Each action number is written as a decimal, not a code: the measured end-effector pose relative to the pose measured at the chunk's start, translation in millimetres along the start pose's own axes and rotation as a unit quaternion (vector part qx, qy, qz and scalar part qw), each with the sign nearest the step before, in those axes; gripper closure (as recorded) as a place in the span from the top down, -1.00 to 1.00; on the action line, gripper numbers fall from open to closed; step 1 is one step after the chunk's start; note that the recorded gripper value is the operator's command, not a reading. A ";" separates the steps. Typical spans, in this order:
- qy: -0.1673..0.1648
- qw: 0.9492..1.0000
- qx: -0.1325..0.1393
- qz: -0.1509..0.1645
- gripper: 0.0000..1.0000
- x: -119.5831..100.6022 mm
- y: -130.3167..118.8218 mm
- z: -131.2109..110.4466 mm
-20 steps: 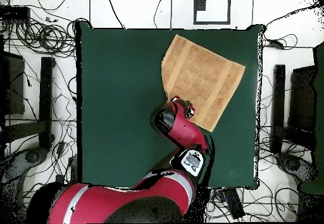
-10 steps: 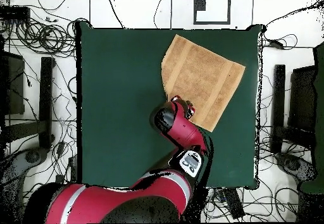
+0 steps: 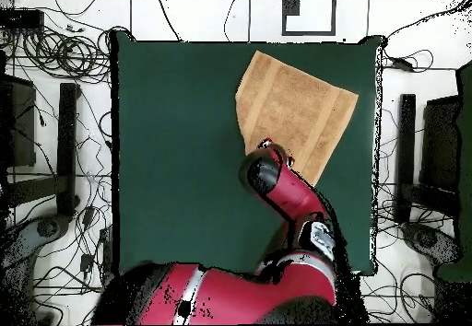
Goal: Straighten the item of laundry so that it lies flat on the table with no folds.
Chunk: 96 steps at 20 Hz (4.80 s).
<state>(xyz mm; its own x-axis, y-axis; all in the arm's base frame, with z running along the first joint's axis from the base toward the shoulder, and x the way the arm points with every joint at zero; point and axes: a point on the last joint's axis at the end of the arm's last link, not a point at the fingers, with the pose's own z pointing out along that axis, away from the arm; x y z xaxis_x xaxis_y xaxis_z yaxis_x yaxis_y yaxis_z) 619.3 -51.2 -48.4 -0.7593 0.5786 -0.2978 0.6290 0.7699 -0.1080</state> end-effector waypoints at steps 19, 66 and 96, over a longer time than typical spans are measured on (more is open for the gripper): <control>0.042 0.998 -0.042 -0.004 -1.00 3.8 -3.9 -6.8; 0.153 0.982 0.106 -0.042 -1.00 19.1 -186.7 -76.4; 0.091 0.987 0.109 -0.077 -1.00 -101.1 -387.4 33.7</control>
<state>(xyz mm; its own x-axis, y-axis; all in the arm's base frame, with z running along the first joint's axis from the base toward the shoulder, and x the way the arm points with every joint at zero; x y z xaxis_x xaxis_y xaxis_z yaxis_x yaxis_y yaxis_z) 458.0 -417.0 -8.3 -0.8536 0.5133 -0.0890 0.5097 0.7877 -0.3460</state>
